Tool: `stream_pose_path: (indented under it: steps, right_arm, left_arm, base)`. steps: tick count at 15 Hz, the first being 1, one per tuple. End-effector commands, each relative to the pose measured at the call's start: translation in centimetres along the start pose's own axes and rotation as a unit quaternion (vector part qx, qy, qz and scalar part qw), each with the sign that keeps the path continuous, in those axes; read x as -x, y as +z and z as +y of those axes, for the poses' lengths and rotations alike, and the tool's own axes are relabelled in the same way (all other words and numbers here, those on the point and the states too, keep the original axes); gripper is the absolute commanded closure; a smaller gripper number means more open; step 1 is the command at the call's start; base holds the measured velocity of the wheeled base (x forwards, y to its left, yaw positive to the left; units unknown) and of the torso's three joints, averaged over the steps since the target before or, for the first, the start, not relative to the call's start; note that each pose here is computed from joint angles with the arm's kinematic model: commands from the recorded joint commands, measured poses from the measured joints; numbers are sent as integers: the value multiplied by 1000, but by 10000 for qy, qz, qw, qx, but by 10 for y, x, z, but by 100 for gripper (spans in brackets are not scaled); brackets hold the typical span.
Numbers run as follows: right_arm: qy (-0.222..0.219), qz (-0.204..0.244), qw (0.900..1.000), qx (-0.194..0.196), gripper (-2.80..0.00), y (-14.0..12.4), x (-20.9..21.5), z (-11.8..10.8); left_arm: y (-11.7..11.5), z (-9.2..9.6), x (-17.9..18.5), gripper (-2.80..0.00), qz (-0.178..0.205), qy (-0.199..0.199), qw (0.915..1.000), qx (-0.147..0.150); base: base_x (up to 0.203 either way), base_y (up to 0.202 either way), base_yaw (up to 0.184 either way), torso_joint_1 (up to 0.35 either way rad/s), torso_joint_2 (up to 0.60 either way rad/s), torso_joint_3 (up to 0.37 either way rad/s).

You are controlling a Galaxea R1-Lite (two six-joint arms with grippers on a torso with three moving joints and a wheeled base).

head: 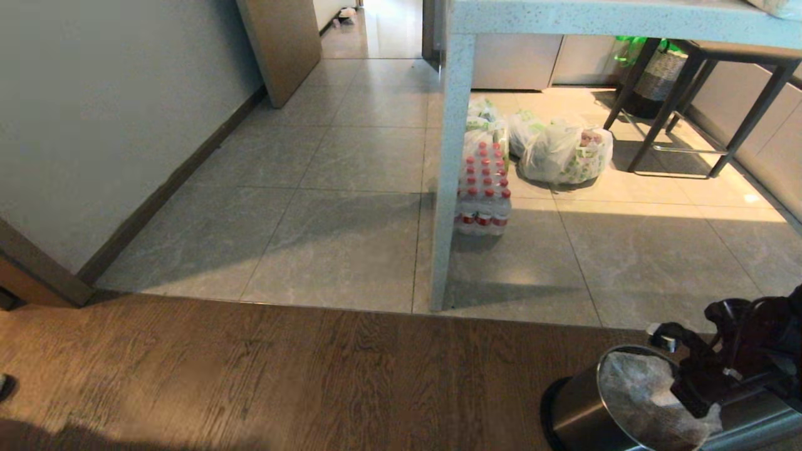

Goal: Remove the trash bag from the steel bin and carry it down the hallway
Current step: Pick up the trash bag

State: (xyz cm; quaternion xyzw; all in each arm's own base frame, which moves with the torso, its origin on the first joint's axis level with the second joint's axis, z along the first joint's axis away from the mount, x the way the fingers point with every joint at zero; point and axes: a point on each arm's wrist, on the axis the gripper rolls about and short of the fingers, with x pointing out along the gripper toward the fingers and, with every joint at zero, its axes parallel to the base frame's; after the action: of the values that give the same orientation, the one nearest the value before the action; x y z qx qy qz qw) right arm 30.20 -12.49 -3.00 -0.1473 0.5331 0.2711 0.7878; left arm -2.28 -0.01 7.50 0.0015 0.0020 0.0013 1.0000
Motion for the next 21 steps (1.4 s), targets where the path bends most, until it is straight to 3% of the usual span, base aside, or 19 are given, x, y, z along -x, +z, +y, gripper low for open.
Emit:
stream_pose_path:
  steps: [1,5,9,13,18,21]
  right_arm:
    - [-74,-79,9999,-59,0,6,13,6]
    - [-342,-363,9962,-720,0,21,46,22]
    - [-846,-877,9869,-1060,0,31,98,42]
    - [-1352,-1341,9732,-1288,0,21,147,69]
    - [-1963,-2068,9459,-1550,0,11,197,112]
    - [-2259,-2753,9150,-1896,0,2,226,153]
  left_arm:
    - [0,0,0,0,10,3,10000,0]
    - [0,0,0,0,10,3,10000,0]
    - [0,0,0,0,10,3,10000,0]
    - [0,0,0,0,10,3,10000,0]
    - [0,0,0,0,10,3,10000,0]
    - [0,0,0,0,10,3,10000,0]
  base:
    - [0,0,0,0,0,0]
    - [0,0,0,0,0,0]
    - [0,0,0,0,0,0]
    - [0,0,0,0,0,0]
    - [0,0,0,0,0,0]
    - [0,0,0,0,0,0]
